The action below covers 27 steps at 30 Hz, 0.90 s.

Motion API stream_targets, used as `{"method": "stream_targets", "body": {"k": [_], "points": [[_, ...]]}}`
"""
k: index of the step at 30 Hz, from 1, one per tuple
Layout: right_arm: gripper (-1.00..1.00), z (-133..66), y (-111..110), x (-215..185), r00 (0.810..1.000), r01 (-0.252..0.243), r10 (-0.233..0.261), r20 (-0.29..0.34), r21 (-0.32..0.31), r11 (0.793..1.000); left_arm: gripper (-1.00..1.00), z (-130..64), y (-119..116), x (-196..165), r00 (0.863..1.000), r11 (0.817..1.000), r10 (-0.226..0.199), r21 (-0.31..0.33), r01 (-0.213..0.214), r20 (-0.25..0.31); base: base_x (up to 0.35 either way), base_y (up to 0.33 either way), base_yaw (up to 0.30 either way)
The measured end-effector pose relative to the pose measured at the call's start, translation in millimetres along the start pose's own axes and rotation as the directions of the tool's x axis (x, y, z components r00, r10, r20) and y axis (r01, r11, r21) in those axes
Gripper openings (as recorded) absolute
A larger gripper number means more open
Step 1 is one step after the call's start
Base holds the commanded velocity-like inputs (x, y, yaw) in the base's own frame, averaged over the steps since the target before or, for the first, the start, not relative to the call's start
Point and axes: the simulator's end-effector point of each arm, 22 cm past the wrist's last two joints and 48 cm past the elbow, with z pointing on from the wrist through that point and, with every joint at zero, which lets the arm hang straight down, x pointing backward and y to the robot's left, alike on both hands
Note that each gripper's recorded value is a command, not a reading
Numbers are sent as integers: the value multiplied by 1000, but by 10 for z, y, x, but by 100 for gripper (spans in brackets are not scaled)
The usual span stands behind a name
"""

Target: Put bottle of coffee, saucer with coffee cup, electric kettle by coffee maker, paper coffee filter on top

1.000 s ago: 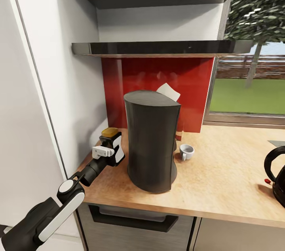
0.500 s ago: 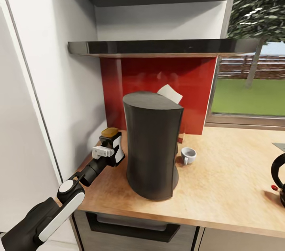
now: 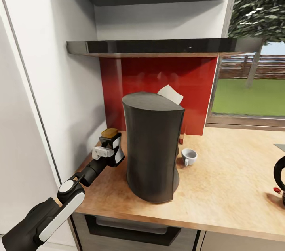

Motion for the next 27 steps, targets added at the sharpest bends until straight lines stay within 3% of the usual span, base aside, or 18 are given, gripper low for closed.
{"method": "stream_targets", "body": {"k": [27], "points": [[100, 8, 43, 102, 1000, -6, 6, -26, -12, 1000, -100, 33, 40, 166, 1000, 1000, -12, -4, 12, -27, 0, 0, 0]]}}
